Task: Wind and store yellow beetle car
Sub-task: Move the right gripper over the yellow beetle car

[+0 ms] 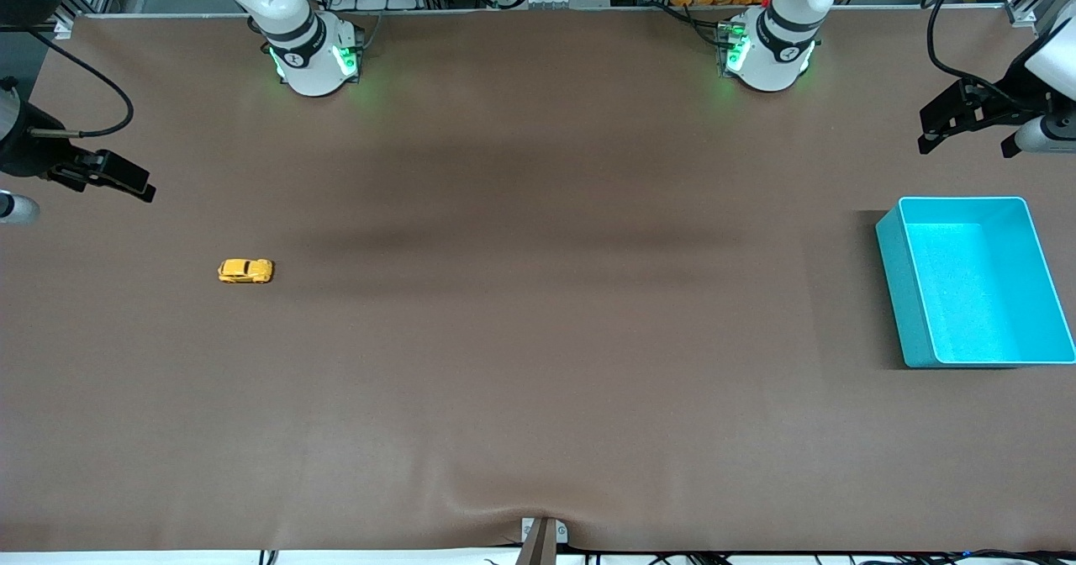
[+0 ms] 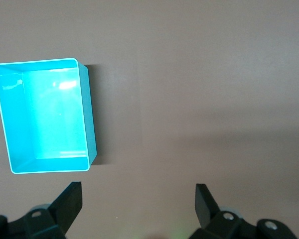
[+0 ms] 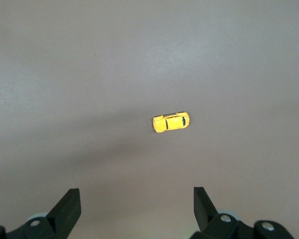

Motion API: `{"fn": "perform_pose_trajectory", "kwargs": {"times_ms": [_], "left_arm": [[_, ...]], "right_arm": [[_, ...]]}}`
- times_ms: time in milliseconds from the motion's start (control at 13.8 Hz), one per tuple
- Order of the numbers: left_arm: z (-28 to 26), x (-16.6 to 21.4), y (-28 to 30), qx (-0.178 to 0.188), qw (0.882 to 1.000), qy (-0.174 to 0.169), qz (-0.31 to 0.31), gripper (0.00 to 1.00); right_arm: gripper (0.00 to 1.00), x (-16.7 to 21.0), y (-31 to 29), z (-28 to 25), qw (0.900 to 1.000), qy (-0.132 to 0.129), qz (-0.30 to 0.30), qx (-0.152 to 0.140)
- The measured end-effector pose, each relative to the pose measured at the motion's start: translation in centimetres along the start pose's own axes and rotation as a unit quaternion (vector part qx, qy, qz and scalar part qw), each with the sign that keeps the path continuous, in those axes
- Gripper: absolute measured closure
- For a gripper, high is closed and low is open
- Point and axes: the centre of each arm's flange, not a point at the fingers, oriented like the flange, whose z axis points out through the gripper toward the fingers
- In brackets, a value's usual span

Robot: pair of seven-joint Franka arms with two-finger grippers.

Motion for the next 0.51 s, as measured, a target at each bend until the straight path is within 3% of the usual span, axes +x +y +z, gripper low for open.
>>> {"fn": "perform_pose_trajectory", "kwargs": {"times_ms": [145, 362, 507], "left_arm": [[0.0, 0.0, 0.0, 0.000, 1.000, 0.000, 0.000, 0.00], [0.0, 0.0, 0.0, 0.000, 1.000, 0.000, 0.000, 0.00], [0.0, 0.0, 0.0, 0.000, 1.000, 0.000, 0.000, 0.00]], "right_arm": [[0.00, 0.7, 1.0, 1.2, 0.999, -0.012, 0.038, -0.001], [0.00, 1.2, 1.8, 3.1, 0.997, -0.048, 0.058, -0.012], [0.00, 1.4, 2.2, 3.9, 0.996, -0.058, 0.070, -0.016]]}}
